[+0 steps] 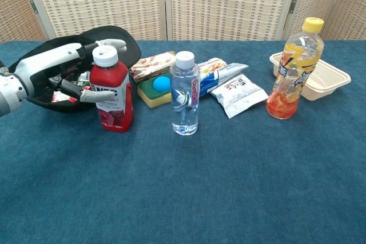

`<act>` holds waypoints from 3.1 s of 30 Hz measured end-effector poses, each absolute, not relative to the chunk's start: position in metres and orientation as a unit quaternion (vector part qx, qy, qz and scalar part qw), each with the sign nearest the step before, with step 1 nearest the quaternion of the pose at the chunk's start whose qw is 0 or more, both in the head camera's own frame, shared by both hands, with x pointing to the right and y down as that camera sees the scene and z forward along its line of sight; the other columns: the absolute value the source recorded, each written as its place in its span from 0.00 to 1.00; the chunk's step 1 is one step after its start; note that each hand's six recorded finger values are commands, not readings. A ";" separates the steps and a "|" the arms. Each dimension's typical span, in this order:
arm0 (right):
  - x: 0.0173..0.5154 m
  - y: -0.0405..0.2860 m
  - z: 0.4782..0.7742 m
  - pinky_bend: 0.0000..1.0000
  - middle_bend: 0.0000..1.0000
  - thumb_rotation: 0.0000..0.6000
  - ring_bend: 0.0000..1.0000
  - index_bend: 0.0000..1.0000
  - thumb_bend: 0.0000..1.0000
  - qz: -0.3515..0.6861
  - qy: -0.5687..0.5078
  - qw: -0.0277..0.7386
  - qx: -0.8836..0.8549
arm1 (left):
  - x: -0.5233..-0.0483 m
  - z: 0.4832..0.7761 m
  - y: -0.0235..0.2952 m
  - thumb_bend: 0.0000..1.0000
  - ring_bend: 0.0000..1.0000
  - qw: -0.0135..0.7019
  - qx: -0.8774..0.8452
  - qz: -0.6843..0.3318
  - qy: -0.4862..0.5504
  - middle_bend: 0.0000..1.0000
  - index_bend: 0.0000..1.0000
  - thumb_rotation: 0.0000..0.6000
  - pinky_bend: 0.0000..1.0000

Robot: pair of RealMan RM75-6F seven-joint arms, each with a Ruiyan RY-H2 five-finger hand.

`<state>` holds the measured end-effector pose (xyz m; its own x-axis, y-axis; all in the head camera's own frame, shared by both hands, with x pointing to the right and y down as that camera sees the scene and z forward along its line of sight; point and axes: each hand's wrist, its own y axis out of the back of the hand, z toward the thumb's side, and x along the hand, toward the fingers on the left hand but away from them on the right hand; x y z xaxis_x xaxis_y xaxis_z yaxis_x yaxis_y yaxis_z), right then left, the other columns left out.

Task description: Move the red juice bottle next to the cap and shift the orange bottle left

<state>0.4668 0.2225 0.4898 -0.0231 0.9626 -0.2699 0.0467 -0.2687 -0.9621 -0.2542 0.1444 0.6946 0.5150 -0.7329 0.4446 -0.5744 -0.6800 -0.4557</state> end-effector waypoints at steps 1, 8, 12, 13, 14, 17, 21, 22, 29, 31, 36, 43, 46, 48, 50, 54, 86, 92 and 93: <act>0.467 0.223 0.490 0.15 0.18 1.00 0.10 0.10 0.08 0.560 -0.445 0.409 -0.567 | -0.255 0.694 0.145 0.20 0.00 0.125 -0.861 -0.315 0.380 0.00 0.00 1.00 0.09; 0.468 0.220 0.488 0.15 0.18 1.00 0.10 0.10 0.08 0.558 -0.443 0.413 -0.568 | -0.272 0.681 0.144 0.20 0.00 0.132 -0.851 -0.328 0.389 0.00 0.00 1.00 0.09; 0.467 0.218 0.489 0.15 0.18 1.00 0.10 0.10 0.08 0.556 -0.441 0.414 -0.570 | -0.296 0.668 0.141 0.20 0.00 0.144 -0.835 -0.345 0.405 0.00 0.00 1.00 0.09; 0.466 0.217 0.489 0.15 0.18 1.00 0.10 0.10 0.08 0.556 -0.440 0.414 -0.571 | -0.301 0.666 0.140 0.20 0.00 0.146 -0.831 -0.349 0.408 0.00 0.00 1.00 0.09; 0.466 0.216 0.490 0.15 0.18 1.00 0.10 0.10 0.08 0.555 -0.440 0.414 -0.572 | -0.307 0.663 0.139 0.20 0.00 0.149 -0.827 -0.353 0.412 0.00 0.00 1.00 0.09; 0.463 0.214 0.492 0.15 0.18 1.00 0.10 0.10 0.08 0.552 -0.437 0.414 -0.577 | -0.324 0.652 0.137 0.20 0.00 0.154 -0.814 -0.365 0.425 0.00 0.00 1.00 0.09; 0.458 0.210 0.496 0.15 0.18 1.00 0.10 0.10 0.08 0.549 -0.427 0.413 -0.587 | -0.351 0.635 0.136 0.20 0.00 0.175 -0.789 -0.392 0.439 0.00 0.00 1.00 0.09; 0.455 0.208 0.498 0.15 0.18 1.00 0.10 0.10 0.08 0.548 -0.423 0.412 -0.592 | -0.357 0.632 0.136 0.20 0.00 0.182 -0.783 -0.400 0.441 0.00 0.00 1.00 0.09; 0.436 0.198 0.514 0.15 0.17 1.00 0.10 0.10 0.07 0.533 -0.404 0.369 -0.646 | -0.398 0.606 0.151 0.20 0.00 0.244 -0.726 -0.464 0.445 0.00 0.00 1.00 0.08; 0.431 0.194 0.520 0.15 0.16 1.00 0.10 0.10 0.05 0.527 -0.401 0.351 -0.662 | -0.410 0.598 0.158 0.20 0.00 0.260 -0.710 -0.484 0.440 0.00 0.00 1.00 0.08; 0.422 0.185 0.532 0.15 0.14 1.00 0.09 0.10 0.02 0.516 -0.400 0.311 -0.691 | -0.432 0.581 0.173 0.20 0.00 0.294 -0.673 -0.519 0.437 0.00 0.00 1.00 0.08; 0.410 0.176 0.548 0.15 0.10 1.00 0.04 0.03 0.00 0.471 -0.440 0.225 -0.731 | -0.445 0.572 0.184 0.20 0.00 0.302 -0.655 -0.541 0.433 0.00 0.00 1.00 0.08; 0.407 0.173 0.556 0.15 0.06 1.00 0.00 0.00 0.00 0.451 -0.460 0.180 -0.743 | -0.445 0.571 0.187 0.20 0.00 0.298 -0.656 -0.541 0.433 0.00 0.00 1.00 0.08; 0.406 0.172 0.562 0.14 0.04 1.00 0.00 0.00 0.00 0.441 -0.472 0.154 -0.748 | -0.445 0.571 0.187 0.20 0.00 0.300 -0.656 -0.541 0.432 0.00 0.00 1.00 0.08; 0.405 0.170 0.570 0.13 0.02 1.00 0.00 0.00 0.00 0.431 -0.487 0.125 -0.749 | -0.444 0.571 0.188 0.20 0.00 0.299 -0.657 -0.541 0.432 0.00 0.00 1.00 0.08; 0.402 0.165 0.584 0.12 0.02 1.00 0.00 0.00 0.00 0.407 -0.518 0.074 -0.748 | -0.443 0.572 0.189 0.20 0.00 0.294 -0.660 -0.540 0.432 0.00 0.00 1.00 0.08; 0.306 0.106 0.699 0.12 0.08 1.00 0.00 0.00 0.01 0.361 -0.474 -0.034 -0.802 | -0.442 0.566 0.190 0.20 0.00 0.286 -0.666 -0.532 0.438 0.00 0.00 1.00 0.08; 0.297 0.103 0.711 0.12 0.18 1.00 0.08 0.20 0.21 0.361 -0.475 -0.033 -0.802 | -0.443 0.565 0.190 0.20 0.00 0.283 -0.667 -0.533 0.438 0.00 0.00 1.00 0.08; 0.296 0.102 0.712 0.13 0.22 1.00 0.11 0.25 0.25 0.361 -0.476 -0.031 -0.801 | -0.443 0.565 0.189 0.20 0.00 0.283 -0.667 -0.532 0.439 0.00 0.00 1.00 0.08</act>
<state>0.2964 0.1019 0.7121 0.2854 0.7405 -0.6084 0.7859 -0.5442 -0.2938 -0.4431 0.1892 0.5652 0.0490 -0.8861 0.4609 -0.2832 -0.4548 -0.8444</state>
